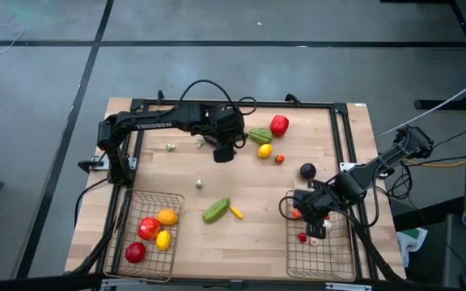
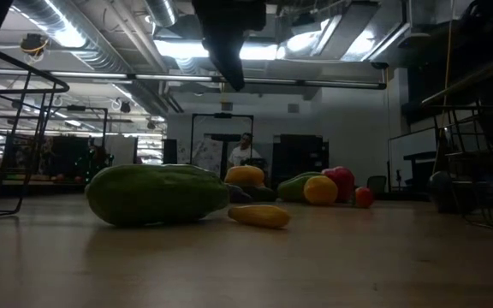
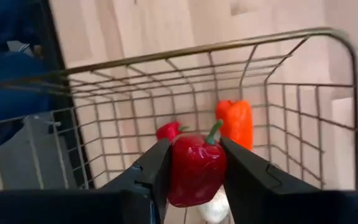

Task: Sort produce into baskets
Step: Put the small red chilli pepper into the right wire basket

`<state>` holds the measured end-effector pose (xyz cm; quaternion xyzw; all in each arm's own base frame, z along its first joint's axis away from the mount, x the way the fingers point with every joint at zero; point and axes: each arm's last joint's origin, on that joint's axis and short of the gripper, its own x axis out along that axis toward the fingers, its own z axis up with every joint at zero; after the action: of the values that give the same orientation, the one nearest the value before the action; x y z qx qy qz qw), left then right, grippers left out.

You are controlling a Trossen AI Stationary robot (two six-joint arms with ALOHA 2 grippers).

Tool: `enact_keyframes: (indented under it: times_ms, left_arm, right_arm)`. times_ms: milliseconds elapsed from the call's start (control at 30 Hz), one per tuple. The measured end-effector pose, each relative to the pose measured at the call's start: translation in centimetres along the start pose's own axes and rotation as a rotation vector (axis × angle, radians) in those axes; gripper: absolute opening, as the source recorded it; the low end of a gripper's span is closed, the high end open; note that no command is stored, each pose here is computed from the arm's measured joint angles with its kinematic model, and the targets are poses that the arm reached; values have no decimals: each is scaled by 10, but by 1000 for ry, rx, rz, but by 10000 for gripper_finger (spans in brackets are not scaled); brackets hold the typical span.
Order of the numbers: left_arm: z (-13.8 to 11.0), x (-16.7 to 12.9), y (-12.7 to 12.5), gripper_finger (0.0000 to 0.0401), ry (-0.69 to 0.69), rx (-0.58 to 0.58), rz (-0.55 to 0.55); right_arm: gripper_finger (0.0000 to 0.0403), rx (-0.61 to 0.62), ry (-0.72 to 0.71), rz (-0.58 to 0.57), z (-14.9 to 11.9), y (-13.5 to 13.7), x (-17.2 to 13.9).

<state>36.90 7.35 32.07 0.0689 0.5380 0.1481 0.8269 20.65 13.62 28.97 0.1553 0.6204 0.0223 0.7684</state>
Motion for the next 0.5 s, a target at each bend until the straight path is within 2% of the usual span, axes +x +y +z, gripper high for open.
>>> enact_keyframes:
  times_ms: [333, 500]
  left_arm:
    - [0, 0, 0, 224, -1, 35, 1]
    - [0, 0, 0, 224, -1, 13, 1]
  right_arm:
    - [127, -23, 106, 29, 2, 5, 15]
    - [127, 61, 116, -3, 4, 6, 22]
